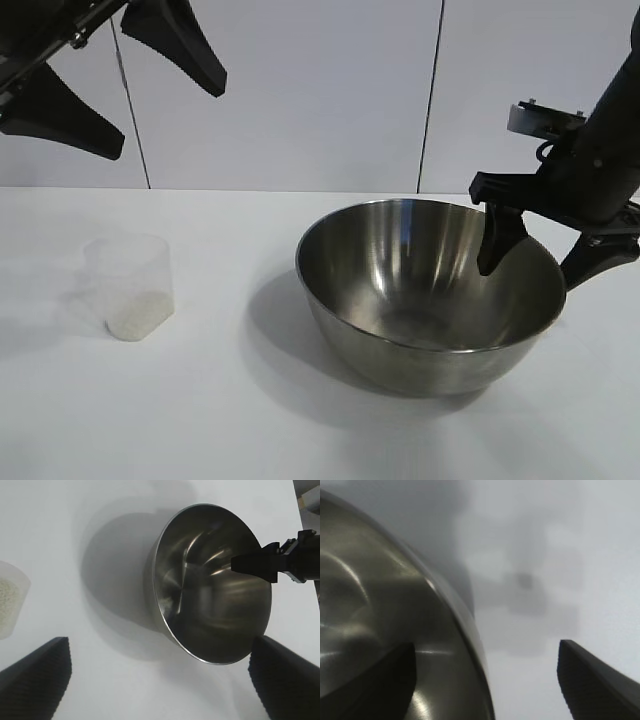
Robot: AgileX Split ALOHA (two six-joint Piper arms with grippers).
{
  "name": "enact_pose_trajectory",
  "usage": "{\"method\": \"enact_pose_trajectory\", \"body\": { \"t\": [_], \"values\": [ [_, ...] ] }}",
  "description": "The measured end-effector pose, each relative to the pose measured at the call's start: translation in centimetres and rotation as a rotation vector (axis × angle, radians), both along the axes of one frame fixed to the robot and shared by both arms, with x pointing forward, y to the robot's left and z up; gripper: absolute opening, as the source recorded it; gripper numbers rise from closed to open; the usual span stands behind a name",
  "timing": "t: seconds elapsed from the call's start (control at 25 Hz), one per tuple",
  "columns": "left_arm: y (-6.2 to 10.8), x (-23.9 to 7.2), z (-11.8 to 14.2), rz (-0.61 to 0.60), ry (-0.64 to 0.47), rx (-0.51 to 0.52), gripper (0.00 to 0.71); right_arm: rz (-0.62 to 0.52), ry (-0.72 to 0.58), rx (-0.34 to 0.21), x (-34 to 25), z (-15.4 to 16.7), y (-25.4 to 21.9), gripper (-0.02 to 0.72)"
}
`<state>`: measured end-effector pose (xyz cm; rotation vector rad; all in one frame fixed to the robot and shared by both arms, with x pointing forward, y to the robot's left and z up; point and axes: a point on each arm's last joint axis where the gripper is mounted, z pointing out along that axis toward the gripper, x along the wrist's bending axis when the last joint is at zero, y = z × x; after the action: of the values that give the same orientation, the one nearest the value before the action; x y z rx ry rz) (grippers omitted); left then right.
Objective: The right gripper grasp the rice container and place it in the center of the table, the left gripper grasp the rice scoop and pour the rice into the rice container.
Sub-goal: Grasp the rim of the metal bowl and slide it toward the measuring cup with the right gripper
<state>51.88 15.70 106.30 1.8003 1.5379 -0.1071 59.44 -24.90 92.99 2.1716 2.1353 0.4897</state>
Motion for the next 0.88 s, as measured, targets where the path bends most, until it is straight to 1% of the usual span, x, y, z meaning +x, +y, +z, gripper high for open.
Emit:
{"method": "enact_pose_trajectory", "body": {
  "t": [0.08,0.2,0.28,0.36,0.4,0.44,0.48,0.6,0.76,0.88],
  "values": [
    [0.0,0.0,0.0,-0.001,0.000,0.000,0.694,0.009,0.022,0.004,0.0,-0.8,0.5,0.510],
    [0.0,0.0,0.0,-0.001,0.000,0.000,0.694,0.038,0.031,0.004,-0.1,-1.3,1.7,0.426],
    [0.0,0.0,0.0,-0.001,0.000,0.000,0.694,0.063,0.036,0.002,-0.2,-1.7,2.6,0.332],
    [0.0,0.0,0.0,-0.001,0.000,0.000,0.694,0.081,0.039,0.001,-0.3,-1.9,3.3,0.203],
    [0.0,0.0,0.0,-0.001,0.000,0.000,0.694,0.085,0.039,0.002,-0.4,-2.0,3.5,0.127],
    [0.0,0.0,0.0,-0.001,0.000,0.000,0.694,0.083,0.041,0.007,-0.4,-2.0,3.7,0.077],
    [0.0,0.0,0.0,-0.001,0.000,0.000,0.694,0.083,0.040,0.009,-0.4,-2.0,3.8,0.051],
    [0.0,0.0,0.0,-0.001,0.000,0.000,0.694,0.080,0.040,0.012,-0.4,-2.0,3.8,0.015],
    [0.0,0.0,0.0,-0.001,0.000,0.000,0.694,0.074,0.041,0.020,-0.4,-1.9,3.8,0.010],
    [0.0,0.0,0.0,-0.001,0.000,0.000,0.694,0.077,0.022,0.023,-0.4,-1.3,3.7,0.010]
  ]
}}
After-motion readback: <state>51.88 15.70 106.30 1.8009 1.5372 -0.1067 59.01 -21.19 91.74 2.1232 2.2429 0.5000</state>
